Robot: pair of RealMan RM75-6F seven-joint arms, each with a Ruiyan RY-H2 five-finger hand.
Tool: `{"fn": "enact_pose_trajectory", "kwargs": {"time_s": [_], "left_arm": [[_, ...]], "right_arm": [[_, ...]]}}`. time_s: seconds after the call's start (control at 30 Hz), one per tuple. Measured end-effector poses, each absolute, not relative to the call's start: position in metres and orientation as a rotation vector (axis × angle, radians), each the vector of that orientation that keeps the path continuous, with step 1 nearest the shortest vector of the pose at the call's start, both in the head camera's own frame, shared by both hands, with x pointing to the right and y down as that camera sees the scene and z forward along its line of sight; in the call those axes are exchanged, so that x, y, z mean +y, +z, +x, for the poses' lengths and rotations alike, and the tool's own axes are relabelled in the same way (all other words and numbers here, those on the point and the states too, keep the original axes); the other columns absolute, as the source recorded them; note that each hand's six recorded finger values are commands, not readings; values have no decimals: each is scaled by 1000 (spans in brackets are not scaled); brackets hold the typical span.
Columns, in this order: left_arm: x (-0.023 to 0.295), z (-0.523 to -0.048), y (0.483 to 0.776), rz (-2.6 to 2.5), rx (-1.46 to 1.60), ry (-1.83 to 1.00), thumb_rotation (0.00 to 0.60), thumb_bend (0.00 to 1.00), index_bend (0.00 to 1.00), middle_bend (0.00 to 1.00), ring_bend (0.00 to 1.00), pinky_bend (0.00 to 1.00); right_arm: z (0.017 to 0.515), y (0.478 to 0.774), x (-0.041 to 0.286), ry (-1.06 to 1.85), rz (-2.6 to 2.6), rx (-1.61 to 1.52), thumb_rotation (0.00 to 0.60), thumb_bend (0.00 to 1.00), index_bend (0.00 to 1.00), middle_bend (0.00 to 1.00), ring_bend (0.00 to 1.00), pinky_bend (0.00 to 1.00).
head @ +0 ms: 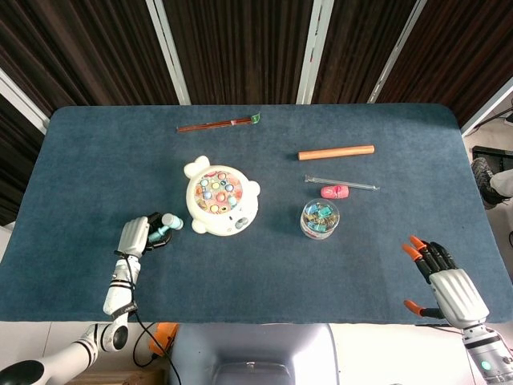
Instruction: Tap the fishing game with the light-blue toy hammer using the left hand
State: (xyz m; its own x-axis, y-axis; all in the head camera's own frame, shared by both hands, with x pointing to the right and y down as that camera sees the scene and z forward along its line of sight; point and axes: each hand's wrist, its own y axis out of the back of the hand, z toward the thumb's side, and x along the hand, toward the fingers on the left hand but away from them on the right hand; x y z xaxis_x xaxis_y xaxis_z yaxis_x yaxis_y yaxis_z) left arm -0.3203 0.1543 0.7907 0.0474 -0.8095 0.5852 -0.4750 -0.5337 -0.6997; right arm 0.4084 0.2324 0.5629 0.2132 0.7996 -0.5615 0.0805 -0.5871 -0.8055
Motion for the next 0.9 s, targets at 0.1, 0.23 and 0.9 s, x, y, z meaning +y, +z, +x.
{"fn": "enact_pose_trajectory", "kwargs": {"time_s": [0.1, 0.23, 0.9], "left_arm": [[154, -321, 791, -2012, 1296, -1479, 426, 365, 442, 202, 27, 0], [153, -320, 790, -2005, 1286, -1473, 424, 364, 436, 196, 23, 0], [152, -317, 781, -1982, 1259, -1420, 421, 359, 388, 124, 0, 0]], "right_arm": [[408, 563, 232, 1423, -1844, -817, 600, 305, 0, 0, 0, 0], [409, 563, 232, 1424, -1844, -818, 600, 305, 0, 0, 0, 0], [409, 562, 232, 1426, -1840, -820, 600, 305, 0, 0, 0, 0]]}}
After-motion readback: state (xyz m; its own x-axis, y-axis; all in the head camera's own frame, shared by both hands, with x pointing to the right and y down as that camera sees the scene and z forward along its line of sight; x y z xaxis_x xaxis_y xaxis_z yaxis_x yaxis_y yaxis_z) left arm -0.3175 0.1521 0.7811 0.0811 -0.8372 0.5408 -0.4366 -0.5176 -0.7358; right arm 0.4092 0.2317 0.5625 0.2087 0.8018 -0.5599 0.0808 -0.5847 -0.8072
